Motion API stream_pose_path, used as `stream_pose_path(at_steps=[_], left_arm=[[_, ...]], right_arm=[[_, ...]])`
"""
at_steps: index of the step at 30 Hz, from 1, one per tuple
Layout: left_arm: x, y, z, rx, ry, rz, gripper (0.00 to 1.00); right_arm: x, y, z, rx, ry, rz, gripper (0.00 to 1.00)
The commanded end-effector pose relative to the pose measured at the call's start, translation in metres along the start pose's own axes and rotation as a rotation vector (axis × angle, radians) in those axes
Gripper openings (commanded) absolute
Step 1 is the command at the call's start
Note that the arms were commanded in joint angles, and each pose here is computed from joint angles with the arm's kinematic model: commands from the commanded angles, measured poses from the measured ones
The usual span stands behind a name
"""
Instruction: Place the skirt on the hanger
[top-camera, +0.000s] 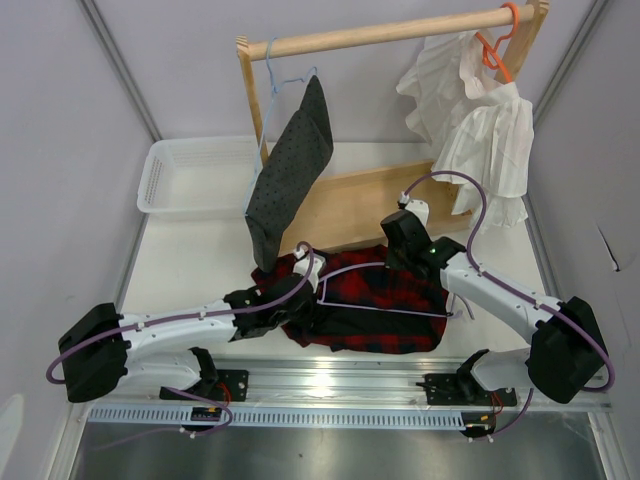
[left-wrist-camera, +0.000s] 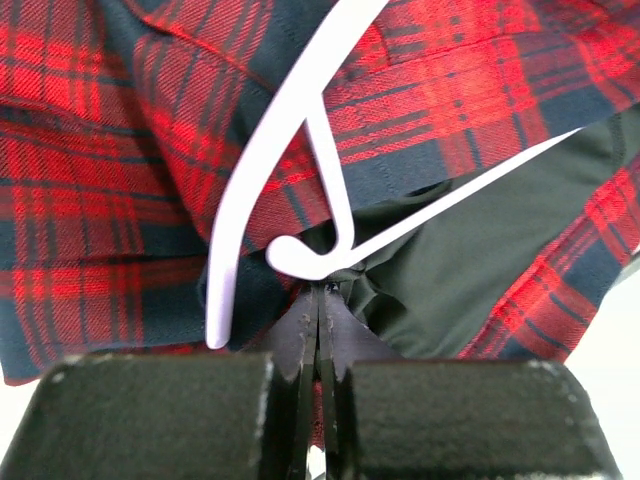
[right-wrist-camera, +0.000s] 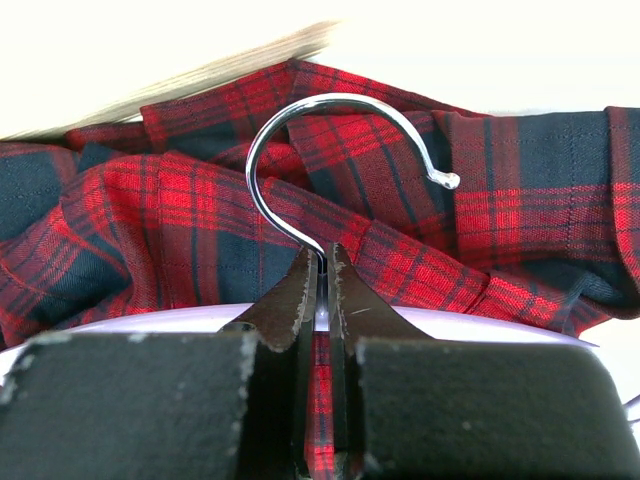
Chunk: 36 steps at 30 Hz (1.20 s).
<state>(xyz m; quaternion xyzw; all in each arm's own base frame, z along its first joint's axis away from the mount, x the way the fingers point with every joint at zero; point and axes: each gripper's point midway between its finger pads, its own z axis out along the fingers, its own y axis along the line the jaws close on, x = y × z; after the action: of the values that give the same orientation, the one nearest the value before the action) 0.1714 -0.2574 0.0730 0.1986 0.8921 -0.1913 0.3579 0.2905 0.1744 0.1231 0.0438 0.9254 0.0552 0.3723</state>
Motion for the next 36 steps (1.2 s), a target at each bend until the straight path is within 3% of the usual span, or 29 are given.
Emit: stream_pose_path(at_steps=[1,15,36], left_arm=[[-0.022,0.005,-0.006,-0.037,-0.061,-0.046,0.0],[-0.023,0.018,-0.006,-0.103,-0.064,-0.087,0.0],[-0.048,0.021,-0.011,-0.136,-0.167,-0.151,0.0]], right_arm=[[-0.028,0.001,-0.011,0.003,-0.073,0.021,0.0],[-0.033,0.003,-0.017,-0.002,-0.078,0.022,0.0],[-0.019,0.001,-0.012,0.001,-0.035,0.02,0.0]])
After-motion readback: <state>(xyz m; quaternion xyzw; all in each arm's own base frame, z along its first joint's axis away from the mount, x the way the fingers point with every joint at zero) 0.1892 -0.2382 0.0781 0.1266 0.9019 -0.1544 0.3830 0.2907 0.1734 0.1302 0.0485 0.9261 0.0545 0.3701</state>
